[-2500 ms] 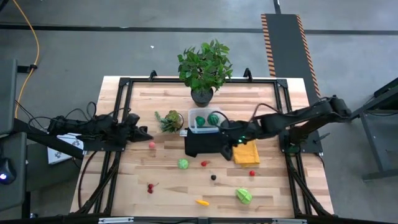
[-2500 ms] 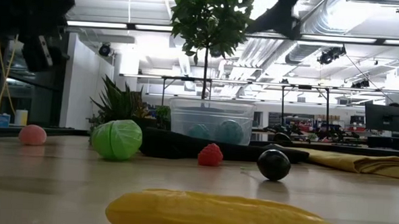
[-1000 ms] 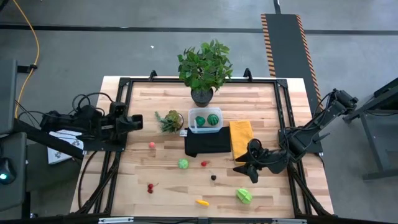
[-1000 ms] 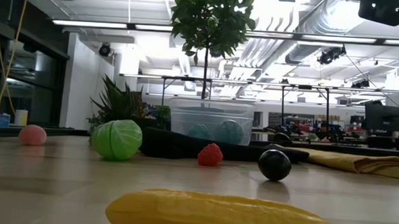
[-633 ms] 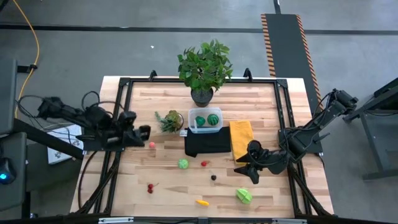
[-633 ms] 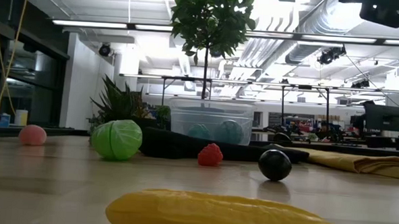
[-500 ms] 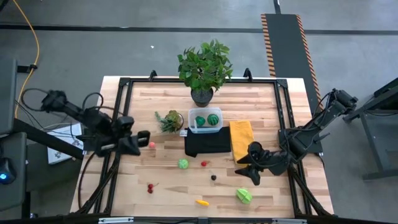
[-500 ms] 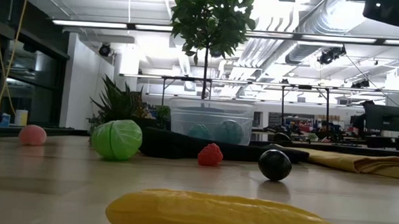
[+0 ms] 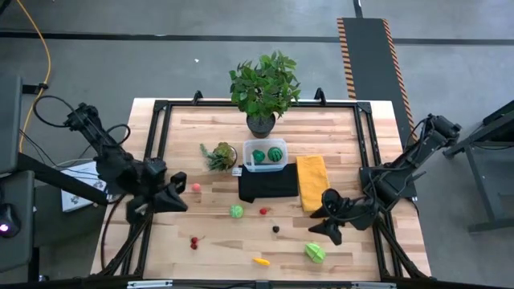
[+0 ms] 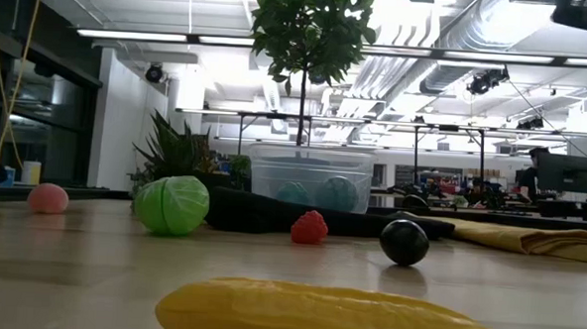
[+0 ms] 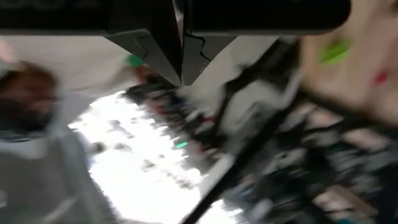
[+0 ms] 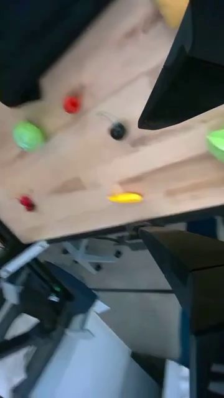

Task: Pick and placing Produce into tupperware
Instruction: Put the starfruit into the transparent bin

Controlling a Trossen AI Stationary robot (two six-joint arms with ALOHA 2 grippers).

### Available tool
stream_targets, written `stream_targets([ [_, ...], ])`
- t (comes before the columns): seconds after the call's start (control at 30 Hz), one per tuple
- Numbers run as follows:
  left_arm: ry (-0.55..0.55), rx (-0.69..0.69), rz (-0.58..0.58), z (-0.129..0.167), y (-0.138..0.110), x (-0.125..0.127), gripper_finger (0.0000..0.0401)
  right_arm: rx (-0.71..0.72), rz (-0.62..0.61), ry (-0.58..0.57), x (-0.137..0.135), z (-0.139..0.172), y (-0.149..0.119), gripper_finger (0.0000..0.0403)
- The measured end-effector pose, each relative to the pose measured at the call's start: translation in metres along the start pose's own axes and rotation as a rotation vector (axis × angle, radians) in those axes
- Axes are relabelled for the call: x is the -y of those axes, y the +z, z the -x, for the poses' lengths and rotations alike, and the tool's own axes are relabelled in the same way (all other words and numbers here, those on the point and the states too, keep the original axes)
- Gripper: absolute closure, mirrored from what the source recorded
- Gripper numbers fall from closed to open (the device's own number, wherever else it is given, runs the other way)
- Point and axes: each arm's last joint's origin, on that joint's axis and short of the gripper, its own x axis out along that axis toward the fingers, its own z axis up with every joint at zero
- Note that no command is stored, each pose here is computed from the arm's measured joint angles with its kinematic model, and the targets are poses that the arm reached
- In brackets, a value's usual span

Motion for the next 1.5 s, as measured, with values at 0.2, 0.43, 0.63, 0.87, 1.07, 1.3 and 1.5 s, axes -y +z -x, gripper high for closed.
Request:
stream_targets([
  [0.2, 0.114, -0.071, 0.062, 0.0, -0.006, -0.006, 0.04, -0.166, -0.082, -0.035, 0.004, 0.004, -0.014, 0.0142],
  [0.43, 0.103, -0.101, 0.111, -0.001, -0.008, -0.006, 0.04, -0.315, -0.218, -0.018, 0.004, 0.005, -0.02, 0.0142],
  [0.63, 0.107, -0.11, 0.108, -0.002, -0.009, -0.007, 0.04, -0.38, -0.237, -0.086, -0.005, 0.011, -0.015, 0.0151],
  [0.87, 0.108, -0.121, 0.109, -0.004, -0.011, -0.007, 0.04, -0.422, -0.194, -0.224, -0.024, 0.007, -0.008, 0.0175],
  [1.07, 0.102, -0.136, 0.108, -0.005, -0.013, -0.007, 0.04, -0.473, -0.141, -0.385, -0.042, -0.007, -0.006, 0.0175],
  [1.3, 0.115, -0.164, 0.099, -0.004, -0.015, -0.009, 0.04, -0.51, -0.09, -0.517, -0.059, -0.031, -0.005, 0.0175],
  [1.5, 0.093, -0.186, 0.108, -0.004, -0.015, -0.009, 0.04, -0.473, -0.2, -0.532, -0.067, -0.045, 0.0, 0.0175],
])
